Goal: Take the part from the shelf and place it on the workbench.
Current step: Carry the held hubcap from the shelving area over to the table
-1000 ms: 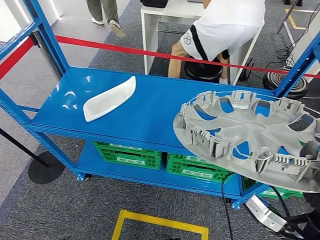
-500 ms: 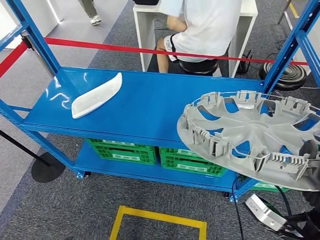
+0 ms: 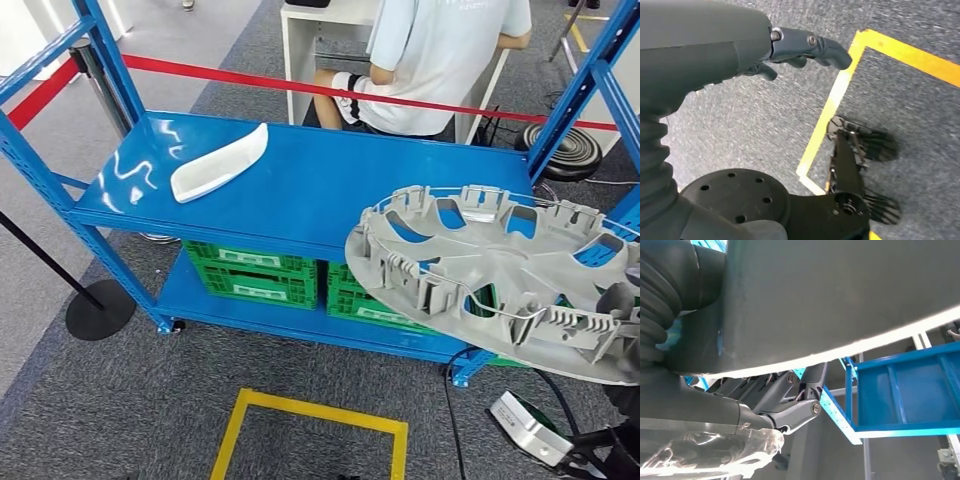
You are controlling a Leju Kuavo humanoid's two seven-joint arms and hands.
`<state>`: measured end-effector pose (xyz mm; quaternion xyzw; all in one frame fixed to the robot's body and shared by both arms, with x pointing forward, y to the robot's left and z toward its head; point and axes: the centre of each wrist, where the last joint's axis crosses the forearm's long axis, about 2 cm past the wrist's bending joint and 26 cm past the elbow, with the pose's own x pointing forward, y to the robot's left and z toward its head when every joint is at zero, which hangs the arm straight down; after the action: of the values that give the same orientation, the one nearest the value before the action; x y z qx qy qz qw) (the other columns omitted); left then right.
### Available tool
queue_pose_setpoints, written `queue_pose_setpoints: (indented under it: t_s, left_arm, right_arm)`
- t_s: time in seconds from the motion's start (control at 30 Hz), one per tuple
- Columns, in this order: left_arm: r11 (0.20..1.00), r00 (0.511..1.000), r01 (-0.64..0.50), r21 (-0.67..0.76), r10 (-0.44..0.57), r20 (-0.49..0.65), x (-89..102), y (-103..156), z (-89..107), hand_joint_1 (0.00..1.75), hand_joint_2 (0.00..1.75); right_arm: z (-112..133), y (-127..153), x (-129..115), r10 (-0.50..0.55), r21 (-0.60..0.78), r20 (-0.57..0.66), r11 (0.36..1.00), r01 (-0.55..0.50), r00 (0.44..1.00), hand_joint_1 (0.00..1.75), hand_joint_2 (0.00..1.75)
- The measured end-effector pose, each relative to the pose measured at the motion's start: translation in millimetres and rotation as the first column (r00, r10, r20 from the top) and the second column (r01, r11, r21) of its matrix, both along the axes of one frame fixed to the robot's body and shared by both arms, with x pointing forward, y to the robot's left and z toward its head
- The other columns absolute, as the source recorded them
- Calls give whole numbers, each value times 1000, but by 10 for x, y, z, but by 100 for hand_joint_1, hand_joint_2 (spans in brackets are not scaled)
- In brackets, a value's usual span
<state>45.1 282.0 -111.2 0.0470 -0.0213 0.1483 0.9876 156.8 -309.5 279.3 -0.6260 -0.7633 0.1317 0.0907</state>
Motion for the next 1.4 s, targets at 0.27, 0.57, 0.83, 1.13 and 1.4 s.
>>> queue_pose_setpoints:
  t_s: [0.27, 0.57, 0.83, 1.13, 1.4]
  left_arm:
    - [1000, 1000, -1, 1, 1, 0, 0, -2, 0, 0, 175]
    - [1000, 1000, -1, 4, 1, -3, -9, -14, 0, 0, 175]
    - [1000, 1000, -2, 3, 2, 1, 38, -8, 5, 0, 175]
    - [1000, 1000, -4, 6, 4, -15, 4, -6, 1, 0, 175]
    - [1000, 1000, -5, 3, 5, -18, -8, 5, -1, 0, 175]
  right_arm:
    - [2, 0, 1, 1, 2, 3, 1000, -1, 1000, 175, 175]
    - [-1, -2, -3, 4, 9, 5, 1000, -4, 1000, 175, 175]
    - [-15, -21, -18, 10, 17, -3, 1000, -10, 1000, 175, 175]
    - [-27, -38, -30, 13, 19, -9, 1000, -12, 1000, 175, 175]
    - [-21, -52, -27, 15, 22, -4, 1000, -15, 1000, 175, 175]
